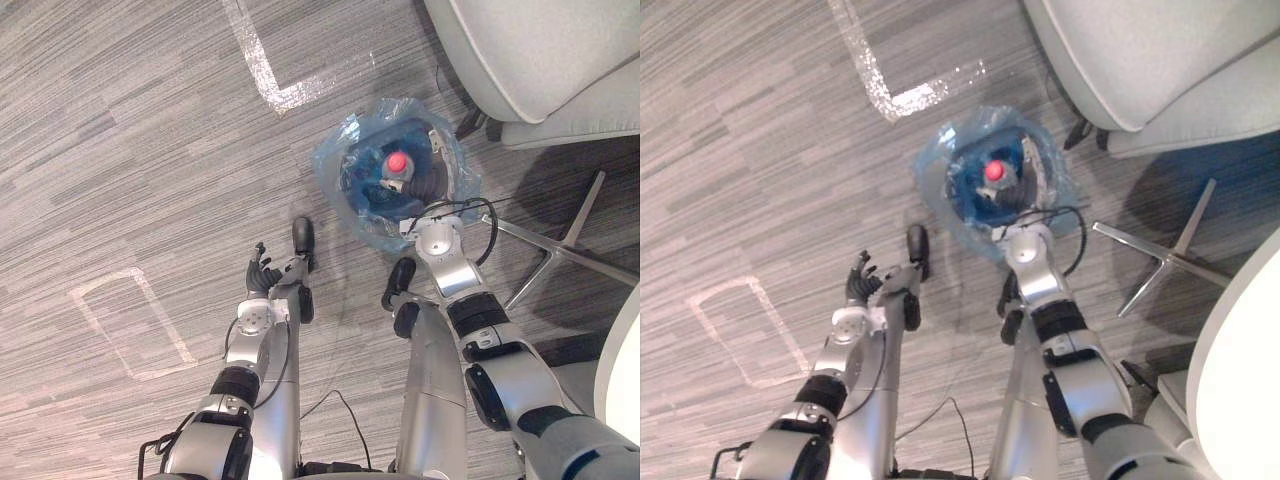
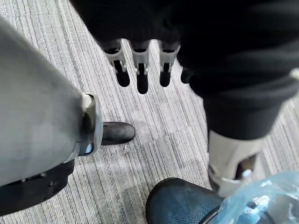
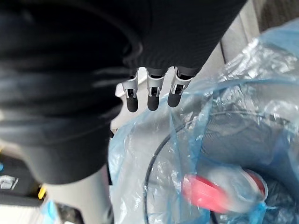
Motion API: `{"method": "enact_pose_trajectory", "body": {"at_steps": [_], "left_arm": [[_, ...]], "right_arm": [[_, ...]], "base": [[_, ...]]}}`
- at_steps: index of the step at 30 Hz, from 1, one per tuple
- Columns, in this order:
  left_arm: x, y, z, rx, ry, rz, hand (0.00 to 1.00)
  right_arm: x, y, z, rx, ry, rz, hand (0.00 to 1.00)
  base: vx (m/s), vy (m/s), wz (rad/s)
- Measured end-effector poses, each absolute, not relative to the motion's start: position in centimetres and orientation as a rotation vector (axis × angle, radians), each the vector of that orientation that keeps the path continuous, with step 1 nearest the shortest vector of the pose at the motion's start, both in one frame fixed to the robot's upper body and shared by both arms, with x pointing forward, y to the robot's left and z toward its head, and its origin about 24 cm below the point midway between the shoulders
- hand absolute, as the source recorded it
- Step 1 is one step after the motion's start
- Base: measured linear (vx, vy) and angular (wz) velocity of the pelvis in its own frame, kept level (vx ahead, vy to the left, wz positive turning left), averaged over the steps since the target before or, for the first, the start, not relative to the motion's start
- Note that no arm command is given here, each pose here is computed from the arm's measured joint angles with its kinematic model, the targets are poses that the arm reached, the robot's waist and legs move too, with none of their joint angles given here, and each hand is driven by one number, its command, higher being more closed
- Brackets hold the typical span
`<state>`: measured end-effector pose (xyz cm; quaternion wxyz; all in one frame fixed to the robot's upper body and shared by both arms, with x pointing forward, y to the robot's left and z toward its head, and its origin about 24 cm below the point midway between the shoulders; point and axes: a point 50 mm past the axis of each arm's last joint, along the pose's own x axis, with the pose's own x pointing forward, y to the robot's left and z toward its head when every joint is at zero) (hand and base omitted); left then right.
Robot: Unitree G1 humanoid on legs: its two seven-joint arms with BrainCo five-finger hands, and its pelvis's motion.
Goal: Gather rubbish on tea table into small bin, then transfer packed bag to large trash can.
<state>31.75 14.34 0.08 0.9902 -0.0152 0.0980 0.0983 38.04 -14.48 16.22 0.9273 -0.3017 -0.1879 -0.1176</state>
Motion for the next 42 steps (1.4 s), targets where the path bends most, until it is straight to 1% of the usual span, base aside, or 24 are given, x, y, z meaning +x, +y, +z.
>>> {"method": "enact_pose_trajectory", "body": {"at_steps": [5,9,11,17,23,24,32,42], "left_arm": [[31.8,14.2,0.1,-0.018,0.191,0.185,0.0],[31.9,14.2,0.3,-0.016,0.18,0.183,0.0],[32.0,14.1,0.3,-0.013,0.183,0.181,0.0],[32.4,13.9,0.5,0.004,0.176,0.166,0.0],[32.6,14.1,0.7,-0.006,0.168,0.18,0.0],[32.8,14.2,0.8,-0.007,0.168,0.187,0.0],[33.8,14.0,2.2,-0.048,0.126,0.193,0.0],[33.9,13.2,2.3,-0.071,0.125,0.177,0.0]], "right_arm": [[38.0,-13.4,15.1,-0.872,-0.407,-0.167,0.0],[38.1,-13.1,13.2,-1.056,-0.368,-0.078,0.0],[38.1,-13.1,12.2,-1.112,-0.341,-0.048,0.0],[38.2,-13.4,9.4,-1.231,-0.216,0.033,0.0],[38.3,-14.2,7.9,-1.252,-0.102,0.025,0.0],[38.5,-14.2,7.9,-1.239,-0.085,0.014,1.0],[38.9,-14.5,8.4,-1.156,-0.037,-0.046,1.0],[38.9,-13.7,8.5,-1.102,-0.052,-0.043,1.0]], "base": [[0.0,0.0,0.0],[-0.02,-0.006,0.07],[-0.02,-0.014,0.12],[-0.02,-0.017,0.08],[-0.02,-0.014,0.12],[-0.02,-0.022,0.1],[-0.02,-0.02,0.05],[0.0,-0.005,-0.01]]}}
